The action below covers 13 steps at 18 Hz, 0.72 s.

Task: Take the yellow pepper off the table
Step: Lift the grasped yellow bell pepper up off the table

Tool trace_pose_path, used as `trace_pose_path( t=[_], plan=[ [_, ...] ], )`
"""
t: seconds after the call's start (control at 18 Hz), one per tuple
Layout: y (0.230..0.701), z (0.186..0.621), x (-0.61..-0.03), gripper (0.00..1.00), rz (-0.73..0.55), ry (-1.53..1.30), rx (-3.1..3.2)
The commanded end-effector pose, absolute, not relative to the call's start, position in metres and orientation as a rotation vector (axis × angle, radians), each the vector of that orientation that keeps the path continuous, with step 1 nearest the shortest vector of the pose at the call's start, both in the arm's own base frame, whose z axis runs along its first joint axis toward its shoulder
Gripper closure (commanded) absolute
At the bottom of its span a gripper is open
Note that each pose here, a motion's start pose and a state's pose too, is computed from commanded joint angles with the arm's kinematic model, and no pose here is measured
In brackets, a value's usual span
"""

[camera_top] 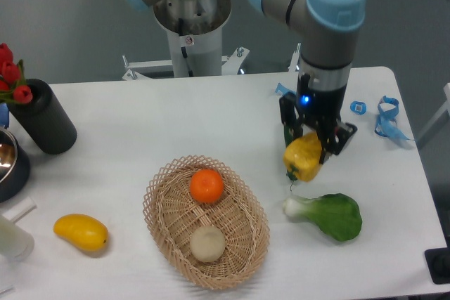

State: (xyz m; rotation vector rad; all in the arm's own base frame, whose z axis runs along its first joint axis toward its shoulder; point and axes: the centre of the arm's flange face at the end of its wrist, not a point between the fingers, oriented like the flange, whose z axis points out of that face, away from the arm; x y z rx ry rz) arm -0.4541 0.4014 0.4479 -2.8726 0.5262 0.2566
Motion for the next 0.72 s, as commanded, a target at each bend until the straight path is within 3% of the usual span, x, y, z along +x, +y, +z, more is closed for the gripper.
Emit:
trace_pose_path(
  t=[0.72],
  plan=[
    [0.3984,0.4568,-0.4558,0.57,0.263,0.497,-2.845]
  ],
)
